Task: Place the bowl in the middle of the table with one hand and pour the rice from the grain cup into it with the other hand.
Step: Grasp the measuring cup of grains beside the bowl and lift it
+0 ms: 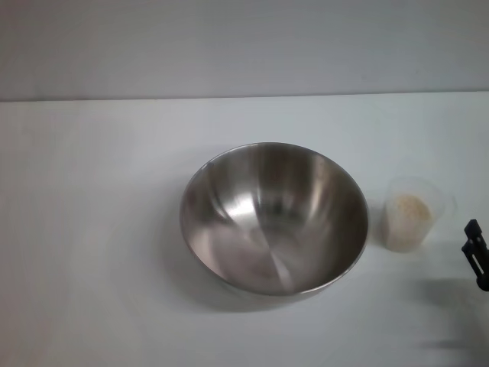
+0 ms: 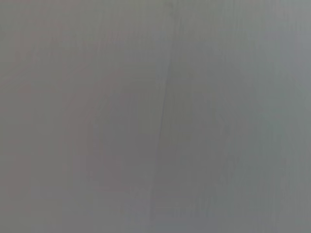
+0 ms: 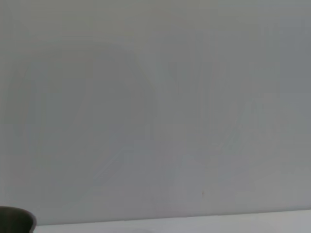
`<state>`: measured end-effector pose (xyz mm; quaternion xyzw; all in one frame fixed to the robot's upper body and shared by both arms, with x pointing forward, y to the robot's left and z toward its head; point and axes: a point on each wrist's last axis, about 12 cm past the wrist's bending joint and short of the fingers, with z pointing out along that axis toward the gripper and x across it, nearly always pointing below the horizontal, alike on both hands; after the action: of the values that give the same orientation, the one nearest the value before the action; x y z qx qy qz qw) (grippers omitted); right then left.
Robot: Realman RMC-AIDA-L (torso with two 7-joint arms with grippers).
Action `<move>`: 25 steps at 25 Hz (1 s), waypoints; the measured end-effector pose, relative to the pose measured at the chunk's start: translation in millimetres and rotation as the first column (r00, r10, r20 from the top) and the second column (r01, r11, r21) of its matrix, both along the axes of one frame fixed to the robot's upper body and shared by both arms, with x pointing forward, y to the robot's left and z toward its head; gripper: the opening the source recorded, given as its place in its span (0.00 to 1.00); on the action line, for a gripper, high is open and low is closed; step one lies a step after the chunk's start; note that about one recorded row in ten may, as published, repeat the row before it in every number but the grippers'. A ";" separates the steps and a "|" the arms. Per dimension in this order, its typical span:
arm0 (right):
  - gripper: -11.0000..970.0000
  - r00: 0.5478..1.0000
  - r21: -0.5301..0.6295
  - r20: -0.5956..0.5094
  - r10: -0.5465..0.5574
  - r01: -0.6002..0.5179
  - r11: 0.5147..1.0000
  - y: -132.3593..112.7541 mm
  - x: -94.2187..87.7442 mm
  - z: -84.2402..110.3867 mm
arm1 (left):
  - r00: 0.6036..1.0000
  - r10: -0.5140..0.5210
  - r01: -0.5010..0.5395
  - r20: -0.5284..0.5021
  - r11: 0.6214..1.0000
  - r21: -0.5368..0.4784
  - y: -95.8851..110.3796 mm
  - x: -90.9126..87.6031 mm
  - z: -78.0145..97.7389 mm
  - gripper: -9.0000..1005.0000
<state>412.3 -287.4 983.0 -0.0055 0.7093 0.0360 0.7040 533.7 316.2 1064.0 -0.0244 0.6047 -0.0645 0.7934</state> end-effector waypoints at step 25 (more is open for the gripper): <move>0.73 0.999 -0.036 -0.028 0.019 -0.020 0.999 -2.8 13.0 -1.8 | 1.000 -0.004 0.004 0.007 1.000 -0.003 -2.0 2.1 1.6 0.74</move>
<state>425.3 -290.2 981.2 -0.0247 0.7195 0.0301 0.6934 535.8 314.2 1065.6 -0.0239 0.6019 -0.0670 0.7954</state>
